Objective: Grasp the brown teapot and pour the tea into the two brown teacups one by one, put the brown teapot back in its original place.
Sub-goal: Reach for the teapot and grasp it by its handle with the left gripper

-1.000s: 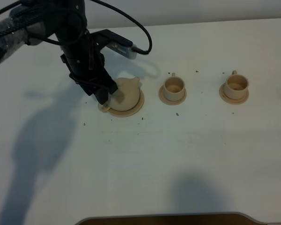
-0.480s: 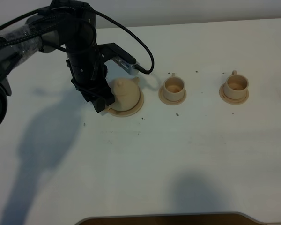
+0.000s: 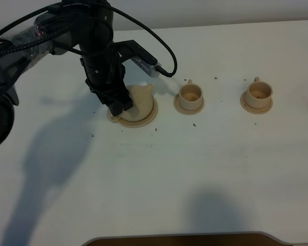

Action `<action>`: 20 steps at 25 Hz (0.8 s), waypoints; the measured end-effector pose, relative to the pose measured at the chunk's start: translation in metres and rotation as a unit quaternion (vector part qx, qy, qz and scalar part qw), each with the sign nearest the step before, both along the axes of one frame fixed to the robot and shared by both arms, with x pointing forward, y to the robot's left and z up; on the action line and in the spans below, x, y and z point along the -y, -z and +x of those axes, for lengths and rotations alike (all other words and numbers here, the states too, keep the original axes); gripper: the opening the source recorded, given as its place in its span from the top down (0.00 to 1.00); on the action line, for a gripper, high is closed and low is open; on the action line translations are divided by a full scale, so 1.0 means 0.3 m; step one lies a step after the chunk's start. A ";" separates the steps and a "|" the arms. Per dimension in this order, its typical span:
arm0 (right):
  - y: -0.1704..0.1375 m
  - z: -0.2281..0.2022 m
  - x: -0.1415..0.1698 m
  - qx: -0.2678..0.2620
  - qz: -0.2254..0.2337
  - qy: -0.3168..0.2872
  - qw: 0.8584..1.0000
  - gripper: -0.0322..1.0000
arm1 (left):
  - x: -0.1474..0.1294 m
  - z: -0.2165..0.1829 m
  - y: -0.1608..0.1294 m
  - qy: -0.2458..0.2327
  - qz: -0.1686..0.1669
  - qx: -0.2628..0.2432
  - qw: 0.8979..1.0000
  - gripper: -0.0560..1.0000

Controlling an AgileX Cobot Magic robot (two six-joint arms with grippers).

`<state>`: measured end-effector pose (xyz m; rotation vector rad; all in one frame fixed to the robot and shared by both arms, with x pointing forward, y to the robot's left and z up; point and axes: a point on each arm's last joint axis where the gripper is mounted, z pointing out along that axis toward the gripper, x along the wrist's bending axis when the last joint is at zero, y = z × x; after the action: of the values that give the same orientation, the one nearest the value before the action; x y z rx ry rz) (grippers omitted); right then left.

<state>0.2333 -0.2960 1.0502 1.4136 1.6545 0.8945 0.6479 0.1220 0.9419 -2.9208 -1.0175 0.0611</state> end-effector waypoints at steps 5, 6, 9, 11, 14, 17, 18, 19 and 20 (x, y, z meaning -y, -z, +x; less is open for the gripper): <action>0.000 0.000 0.000 0.000 0.000 0.000 1.000 0.75 | 0.002 0.001 0.016 0.003 0.006 -0.003 1.000 0.53; 0.000 0.000 0.000 0.000 0.000 0.000 1.000 0.75 | 0.001 0.002 0.016 0.003 0.007 -0.003 1.000 0.53; 0.000 0.000 0.000 0.000 0.000 0.000 1.000 0.75 | 0.001 0.002 0.016 0.003 0.007 -0.003 1.000 0.53; 0.000 0.000 0.000 0.000 0.000 0.000 1.000 0.75 | 0.001 0.002 0.016 0.004 0.007 -0.003 1.000 0.53; 0.000 0.000 0.000 0.000 0.000 0.000 1.000 0.75 | 0.002 0.001 0.016 0.007 0.006 -0.003 1.000 0.53; 0.000 0.000 0.000 0.000 0.000 0.000 1.000 0.75 | 0.003 0.001 0.016 0.010 0.005 -0.004 1.000 0.53; 0.000 0.000 0.000 0.000 0.000 0.000 1.000 0.75 | 0.003 0.001 0.016 0.011 0.004 -0.004 1.000 0.53; 0.000 0.000 0.000 0.000 0.000 0.000 1.000 0.75 | 0.003 0.001 0.016 0.012 0.003 -0.004 1.000 0.53; 0.000 0.000 0.000 0.000 0.000 0.000 1.000 0.75 | 0.004 0.001 0.016 0.013 0.003 -0.005 1.000 0.53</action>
<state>0.2333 -0.2960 1.0502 1.4136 1.6545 0.8945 0.6481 0.1209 0.9372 -2.9257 -0.9752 0.0702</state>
